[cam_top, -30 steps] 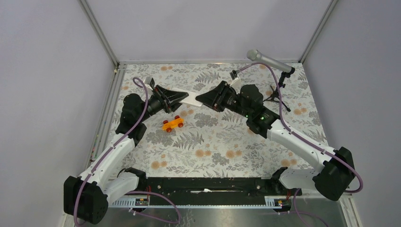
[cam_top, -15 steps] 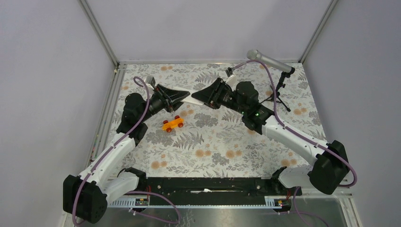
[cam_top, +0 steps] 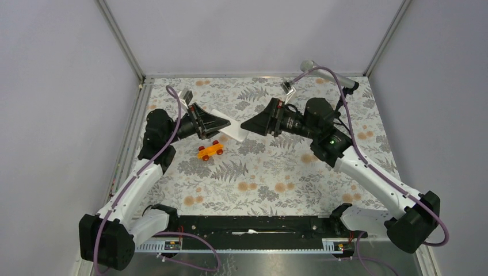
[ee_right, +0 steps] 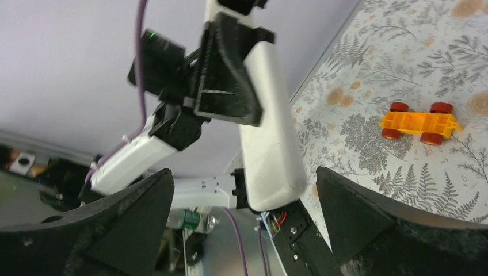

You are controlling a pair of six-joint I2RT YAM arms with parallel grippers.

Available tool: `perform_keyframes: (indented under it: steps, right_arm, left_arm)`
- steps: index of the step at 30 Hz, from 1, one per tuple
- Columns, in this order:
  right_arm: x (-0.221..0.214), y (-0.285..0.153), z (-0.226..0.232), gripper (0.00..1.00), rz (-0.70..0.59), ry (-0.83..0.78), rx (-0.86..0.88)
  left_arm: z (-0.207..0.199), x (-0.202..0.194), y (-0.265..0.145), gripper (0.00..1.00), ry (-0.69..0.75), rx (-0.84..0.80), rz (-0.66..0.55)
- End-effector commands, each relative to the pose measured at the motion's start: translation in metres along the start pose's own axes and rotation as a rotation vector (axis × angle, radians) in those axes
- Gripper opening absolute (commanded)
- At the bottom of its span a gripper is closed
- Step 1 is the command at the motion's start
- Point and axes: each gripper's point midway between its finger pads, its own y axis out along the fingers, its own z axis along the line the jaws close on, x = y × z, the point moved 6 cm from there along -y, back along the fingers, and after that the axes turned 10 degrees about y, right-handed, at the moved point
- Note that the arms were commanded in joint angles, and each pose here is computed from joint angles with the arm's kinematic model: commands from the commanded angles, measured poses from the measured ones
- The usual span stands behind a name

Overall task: Load the batteries into the remote control
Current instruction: Load the battery cover into the remote control, then place the remote control at the center of the board.

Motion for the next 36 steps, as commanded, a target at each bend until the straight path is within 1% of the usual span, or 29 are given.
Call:
perform_keyframes:
  steps: [1,4,6,8,9,11,14,20,23,25,28,35,36]
  right_arm:
    - [-0.01,-0.016,0.022,1.0,0.184,-0.191,0.129]
    - [-0.018,-0.018,0.01,1.0,0.292,-0.256,0.086]
    - [-0.019,-0.019,0.007,0.99,0.337,-0.297,0.074]
    - [-0.024,-0.021,0.012,0.94,0.416,-0.317,0.142]
    - [-0.028,-0.02,0.014,0.88,0.462,-0.313,0.185]
    - [-0.035,-0.022,0.02,0.81,0.534,-0.317,0.256]
    - [-0.038,-0.019,0.019,0.79,0.541,-0.357,0.248]
    - [-0.038,0.0,0.01,0.65,0.557,-0.331,0.203]
    - [-0.046,0.012,0.003,0.58,0.567,-0.391,0.123]
    - [-0.05,0.016,-0.002,0.5,0.591,-0.401,0.083]
    - [-0.049,0.022,-0.01,0.31,0.586,-0.395,0.049]
    - [-0.05,0.025,-0.011,0.02,0.56,-0.37,0.06]
    - [-0.049,0.026,-0.011,0.0,0.55,-0.366,0.058]
  left_arm:
    - [-0.022,-0.011,-0.008,0.0,0.217,-0.133,0.164]
    - [-0.029,-0.016,-0.014,0.0,0.315,-0.153,0.218]
    - [-0.032,-0.019,-0.018,0.0,0.367,-0.151,0.239]
    - [-0.034,-0.022,-0.02,0.0,0.4,-0.153,0.253]
    - [-0.035,-0.022,-0.021,0.0,0.407,-0.16,0.259]
    - [-0.037,-0.024,-0.022,0.0,0.422,-0.175,0.263]
    - [-0.037,-0.027,-0.022,0.0,0.431,-0.194,0.282]
    - [-0.038,-0.034,-0.022,0.0,0.456,-0.224,0.313]
    - [-0.04,-0.038,-0.021,0.0,0.459,-0.242,0.332]
    - [-0.04,-0.039,-0.02,0.0,0.461,-0.245,0.334]
    - [-0.039,-0.039,-0.019,0.0,0.458,-0.242,0.33]
    - [-0.04,-0.043,-0.023,0.0,0.466,-0.246,0.322]
    - [-0.04,-0.043,-0.023,0.03,0.465,-0.245,0.319]
